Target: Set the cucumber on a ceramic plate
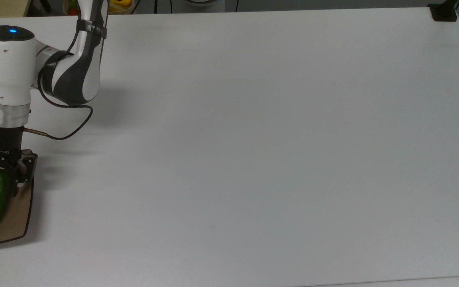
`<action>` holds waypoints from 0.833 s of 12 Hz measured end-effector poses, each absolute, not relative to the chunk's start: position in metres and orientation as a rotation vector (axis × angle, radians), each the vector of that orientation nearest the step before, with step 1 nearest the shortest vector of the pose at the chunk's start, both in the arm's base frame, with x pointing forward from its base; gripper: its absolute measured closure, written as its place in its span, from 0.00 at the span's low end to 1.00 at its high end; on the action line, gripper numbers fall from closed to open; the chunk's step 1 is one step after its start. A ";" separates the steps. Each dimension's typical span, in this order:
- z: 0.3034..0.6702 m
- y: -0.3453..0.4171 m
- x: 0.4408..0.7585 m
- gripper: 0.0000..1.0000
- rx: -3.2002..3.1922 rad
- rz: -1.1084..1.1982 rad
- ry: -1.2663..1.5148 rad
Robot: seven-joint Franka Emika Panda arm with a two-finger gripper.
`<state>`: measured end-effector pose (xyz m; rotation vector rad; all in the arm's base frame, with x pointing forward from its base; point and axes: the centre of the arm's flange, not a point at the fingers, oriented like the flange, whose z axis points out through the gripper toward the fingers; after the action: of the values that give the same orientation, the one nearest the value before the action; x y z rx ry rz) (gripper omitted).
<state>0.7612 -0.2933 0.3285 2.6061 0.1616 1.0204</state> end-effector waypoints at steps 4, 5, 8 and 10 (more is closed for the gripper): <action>0.335 -0.295 0.762 0.04 2.596 1.031 0.162; 0.345 -0.295 0.762 0.00 2.584 1.044 0.161; 0.409 -0.294 0.753 0.00 2.607 0.982 0.155; 0.474 -0.283 0.735 0.00 2.671 0.857 0.149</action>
<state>0.7346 -0.2832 0.4738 2.6712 0.1489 0.8565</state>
